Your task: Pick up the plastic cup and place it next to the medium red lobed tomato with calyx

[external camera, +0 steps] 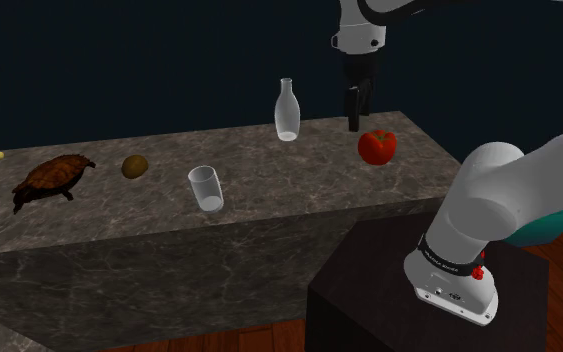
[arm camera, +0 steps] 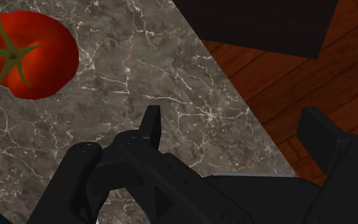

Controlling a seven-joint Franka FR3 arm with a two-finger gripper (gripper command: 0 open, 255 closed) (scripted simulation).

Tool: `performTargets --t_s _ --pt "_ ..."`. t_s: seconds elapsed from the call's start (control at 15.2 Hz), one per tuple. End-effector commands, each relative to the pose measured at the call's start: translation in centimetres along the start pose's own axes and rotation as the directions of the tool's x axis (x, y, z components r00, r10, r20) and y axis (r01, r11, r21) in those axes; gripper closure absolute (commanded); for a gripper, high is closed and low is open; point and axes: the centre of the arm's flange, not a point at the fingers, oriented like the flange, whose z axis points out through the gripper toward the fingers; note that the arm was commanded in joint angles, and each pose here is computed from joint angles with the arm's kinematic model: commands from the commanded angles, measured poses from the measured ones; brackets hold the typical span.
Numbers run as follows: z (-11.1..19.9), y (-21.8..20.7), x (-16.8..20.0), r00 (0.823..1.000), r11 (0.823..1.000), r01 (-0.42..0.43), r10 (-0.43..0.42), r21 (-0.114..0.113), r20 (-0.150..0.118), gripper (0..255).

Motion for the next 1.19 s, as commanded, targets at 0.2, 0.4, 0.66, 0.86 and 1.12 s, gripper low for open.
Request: performTargets --t_s 0.2,0.4,0.66,0.86,1.12 --pt "1.1 -2.0 3.0 1.0 1.0 -0.011 0.011 -0.005 -0.017 0" --pt "2.1 -3.9 6.1 0.999 1.0 -0.022 0.022 -0.01 -0.035 0" --pt "3.4 -6.4 10.3 0.998 0.999 -0.037 0.036 -0.017 -0.058 0" --pt "4.3 -8.3 13.5 0.996 0.999 -0.048 0.046 -0.021 -0.075 0" --pt "5.5 -10.7 17.8 0.993 0.998 -0.063 0.06 -0.027 -0.098 0"
